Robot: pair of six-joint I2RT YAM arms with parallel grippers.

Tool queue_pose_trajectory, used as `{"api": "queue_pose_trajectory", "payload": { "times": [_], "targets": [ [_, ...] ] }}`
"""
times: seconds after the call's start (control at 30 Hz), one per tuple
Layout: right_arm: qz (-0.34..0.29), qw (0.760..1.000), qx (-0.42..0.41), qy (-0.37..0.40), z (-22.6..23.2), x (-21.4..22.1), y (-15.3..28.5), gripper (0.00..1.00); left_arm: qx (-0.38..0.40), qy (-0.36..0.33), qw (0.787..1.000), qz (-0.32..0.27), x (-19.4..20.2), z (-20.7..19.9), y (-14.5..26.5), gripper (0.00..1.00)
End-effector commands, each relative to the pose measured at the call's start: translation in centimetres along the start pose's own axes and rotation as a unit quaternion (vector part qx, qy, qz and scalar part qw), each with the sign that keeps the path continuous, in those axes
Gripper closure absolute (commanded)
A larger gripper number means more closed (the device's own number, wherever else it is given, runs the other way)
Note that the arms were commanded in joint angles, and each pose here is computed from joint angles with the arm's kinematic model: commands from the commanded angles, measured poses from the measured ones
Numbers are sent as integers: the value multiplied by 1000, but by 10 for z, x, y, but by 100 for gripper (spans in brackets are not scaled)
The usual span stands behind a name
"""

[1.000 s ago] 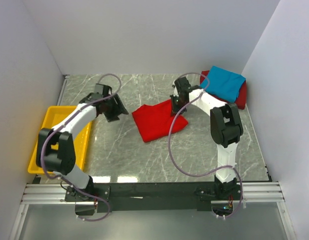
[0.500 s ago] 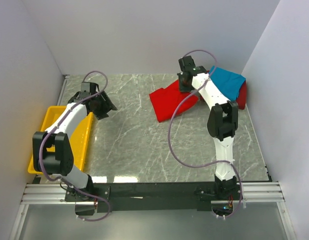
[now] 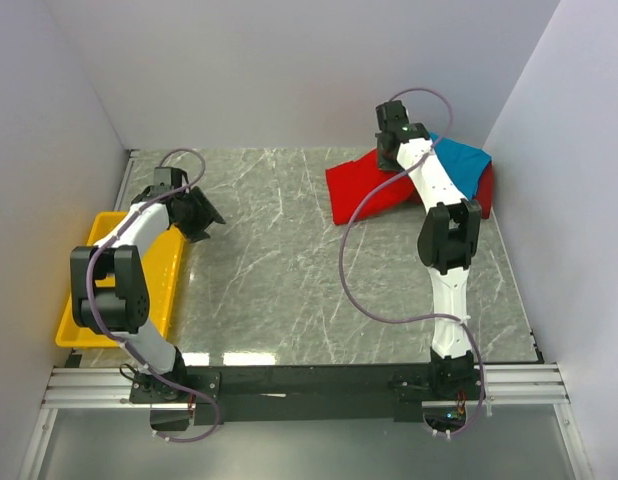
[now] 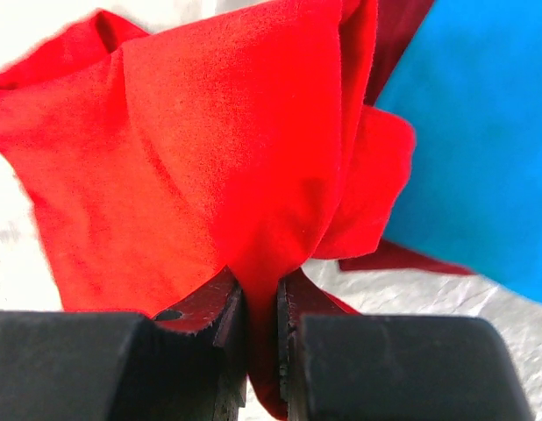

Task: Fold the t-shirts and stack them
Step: Neatly place the folded tshirt to the corner

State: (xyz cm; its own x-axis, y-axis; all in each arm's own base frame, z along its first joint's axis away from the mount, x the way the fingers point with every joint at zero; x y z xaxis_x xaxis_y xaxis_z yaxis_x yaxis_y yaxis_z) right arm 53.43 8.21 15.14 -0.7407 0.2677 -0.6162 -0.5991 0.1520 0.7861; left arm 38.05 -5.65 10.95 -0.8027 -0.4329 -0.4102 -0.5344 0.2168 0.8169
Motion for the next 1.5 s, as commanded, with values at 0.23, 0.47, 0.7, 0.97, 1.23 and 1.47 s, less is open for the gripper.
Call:
{"api": "queue_pose_trajectory", "payload": {
  "times": [0.23, 0.47, 0.7, 0.97, 1.23, 1.47],
  "targets": [
    [-177, 981, -41, -65, -18, -117, 58, 100, 14, 10, 1000, -12, -17, 0, -10, 36],
    [-227, 967, -60, -101, -49, -158, 88, 100, 12, 17, 1000, -1, -9, 4, -15, 36],
    [-231, 960, -93, -128, -67, -170, 106, 100, 10, 20, 1000, 1, -6, 6, -16, 37],
    [-233, 943, -146, -187, -85, -184, 127, 100, 11, 21, 1000, 0, -3, 6, -13, 37],
    [-232, 935, -157, -216, -111, -188, 134, 100, 11, 27, 1000, 0, 2, 7, -12, 37],
    [-187, 952, -115, -213, -133, -163, 95, 100, 12, 32, 999, -3, 6, 8, -8, 37]
  ]
}}
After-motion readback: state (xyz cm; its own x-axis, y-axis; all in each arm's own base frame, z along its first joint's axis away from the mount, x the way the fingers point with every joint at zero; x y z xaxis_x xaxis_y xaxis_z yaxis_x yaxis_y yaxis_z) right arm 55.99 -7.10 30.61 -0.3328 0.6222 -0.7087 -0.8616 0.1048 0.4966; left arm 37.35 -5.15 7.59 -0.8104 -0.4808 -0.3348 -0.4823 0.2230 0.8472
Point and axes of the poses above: each gripper's point midway between its finger pads, its own y axis back along the fingers, its own z axis along the line the jaws close on, x = y × z, the point moved 2 cm from there along y, back along the fingers, and after that the axes turned 14 degrees about -y, right-handed, at the moved point
